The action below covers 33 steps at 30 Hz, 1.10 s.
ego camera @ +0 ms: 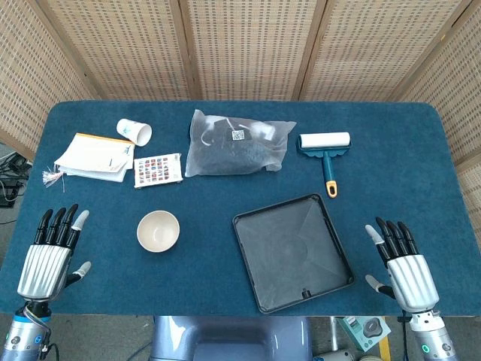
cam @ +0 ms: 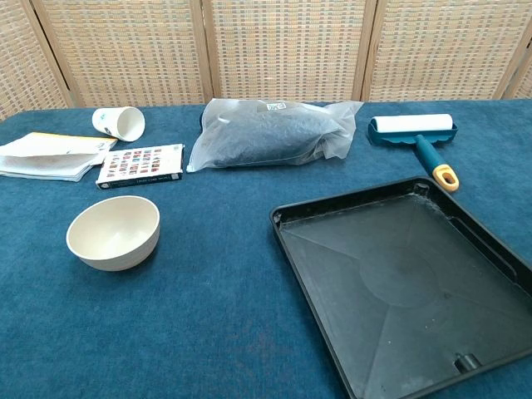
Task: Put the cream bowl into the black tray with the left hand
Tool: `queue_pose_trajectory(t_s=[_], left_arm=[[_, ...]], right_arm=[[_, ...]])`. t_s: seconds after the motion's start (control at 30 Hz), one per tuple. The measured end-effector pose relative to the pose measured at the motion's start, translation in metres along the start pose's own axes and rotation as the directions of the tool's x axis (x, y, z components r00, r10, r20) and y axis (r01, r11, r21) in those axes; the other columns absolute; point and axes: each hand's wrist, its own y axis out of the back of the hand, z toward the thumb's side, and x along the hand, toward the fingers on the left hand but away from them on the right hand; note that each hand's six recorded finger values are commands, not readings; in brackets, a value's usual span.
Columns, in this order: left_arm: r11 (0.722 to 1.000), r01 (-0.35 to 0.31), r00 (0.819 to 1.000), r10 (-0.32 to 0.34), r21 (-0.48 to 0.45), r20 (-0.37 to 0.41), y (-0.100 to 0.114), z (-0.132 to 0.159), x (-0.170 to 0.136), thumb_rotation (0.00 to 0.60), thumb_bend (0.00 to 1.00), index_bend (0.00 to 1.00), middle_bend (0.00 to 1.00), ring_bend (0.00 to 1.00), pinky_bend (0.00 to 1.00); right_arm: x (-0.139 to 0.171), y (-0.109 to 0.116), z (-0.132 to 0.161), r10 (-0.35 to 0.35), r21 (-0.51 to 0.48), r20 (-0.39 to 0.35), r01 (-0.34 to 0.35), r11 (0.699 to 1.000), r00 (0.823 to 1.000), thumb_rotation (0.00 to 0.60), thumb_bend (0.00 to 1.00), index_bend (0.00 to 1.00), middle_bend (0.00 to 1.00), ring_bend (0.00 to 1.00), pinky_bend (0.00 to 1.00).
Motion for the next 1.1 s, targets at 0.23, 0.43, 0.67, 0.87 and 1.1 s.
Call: queue_pose_trajectory(t_s=[0.23,0.43,0.67,0.87,1.1], left_arm=[[1.000,-0.004,1.000,0.004,0.005,0.004,0.0009,0.0018,0.0002,0.600,0.07,0.00,0.00,0.00,0.00],[1.000,-0.007,1.000,0.007,0.007,0.006,0.0012,0.0019,-0.0005,0.600,0.07,0.00,0.00,0.00,0.00],[1.000,-0.011,1.000,0.011,-0.001,0.006,0.0013,0.0010,0.0021,0.600,0.07,0.00,0.00,0.00,0.00],[1.000,-0.018,1.000,0.018,-0.005,0.008,0.0017,0.0012,0.0027,0.600,0.07,0.00,0.00,0.00,0.00],[1.000,0.004,1.000,-0.003,-0.007,0.020,-0.0070,0.0030,0.0050,0.600,0.08,0.23,0.00,0.00,0.00]], right_arm=[[0.0011,0.0002,-0.0010,0.000,0.001,0.003,0.000,1.000,1.000,0.600,0.17,0.04,0.00,0.00,0.00],[0.0011,0.0021,-0.0010,-0.005,-0.004,0.004,0.005,1.000,1.000,0.600,0.17,0.05,0.00,0.00,0.00],[0.0003,0.0006,-0.0021,-0.001,0.004,0.010,0.001,1.000,1.000,0.600,0.17,0.06,0.00,0.00,0.00],[0.0005,-0.0002,-0.0030,0.002,0.004,0.011,-0.002,1.000,1.000,0.600,0.17,0.07,0.00,0.00,0.00],[0.0010,0.0008,-0.0028,-0.002,0.002,0.009,0.002,1.000,1.000,0.600,0.17,0.07,0.00,0.00,0.00]])
